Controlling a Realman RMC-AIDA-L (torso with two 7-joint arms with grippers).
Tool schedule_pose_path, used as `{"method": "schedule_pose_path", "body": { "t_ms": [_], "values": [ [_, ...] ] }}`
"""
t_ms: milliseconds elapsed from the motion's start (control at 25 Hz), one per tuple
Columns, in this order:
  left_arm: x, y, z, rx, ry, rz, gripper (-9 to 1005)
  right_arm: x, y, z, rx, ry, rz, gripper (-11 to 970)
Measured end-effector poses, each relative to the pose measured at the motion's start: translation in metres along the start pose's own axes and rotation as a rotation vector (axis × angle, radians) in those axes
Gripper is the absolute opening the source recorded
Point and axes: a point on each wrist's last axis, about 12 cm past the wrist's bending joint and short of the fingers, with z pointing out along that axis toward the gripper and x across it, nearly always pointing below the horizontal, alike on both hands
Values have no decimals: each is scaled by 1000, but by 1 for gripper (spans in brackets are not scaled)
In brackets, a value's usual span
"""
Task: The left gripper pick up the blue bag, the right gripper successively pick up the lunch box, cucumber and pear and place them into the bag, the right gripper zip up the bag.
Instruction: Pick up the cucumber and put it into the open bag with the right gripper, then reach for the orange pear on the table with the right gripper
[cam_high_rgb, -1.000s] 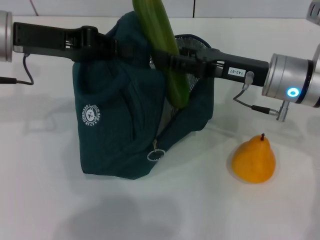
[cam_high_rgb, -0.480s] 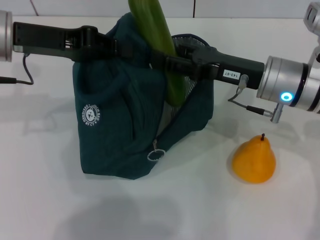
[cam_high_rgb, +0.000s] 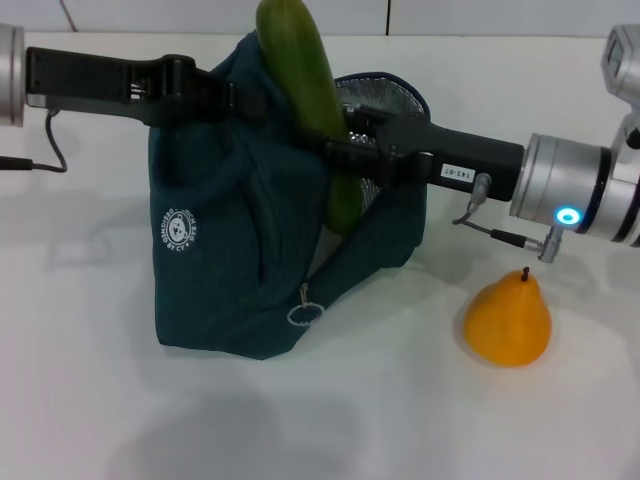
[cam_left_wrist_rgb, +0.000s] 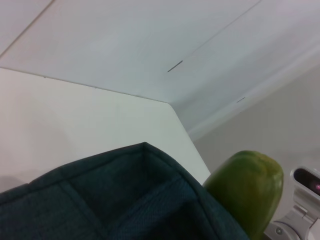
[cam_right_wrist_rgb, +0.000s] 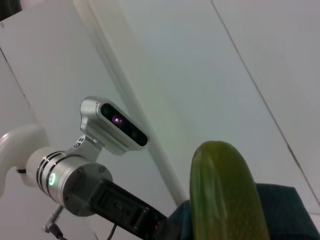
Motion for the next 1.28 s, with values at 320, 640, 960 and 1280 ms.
{"method": "schedule_pose_path", "body": {
  "t_ms": [320, 640, 960, 1280],
  "values": [
    [1, 1, -1, -2, -2, -3, 40, 4, 2, -10, 6, -46, 26, 688],
    [1, 1, -2, -3, -3, -3, 40, 11, 3, -59, 53, -183, -20, 704],
    [4, 2, -2, 7, -12, -11, 40, 44, 15, -148, 160, -180, -178, 697],
    [5, 3, 1, 30, -20, -29, 40, 78, 20, -179, 289, -129, -205, 697]
  ]
}}
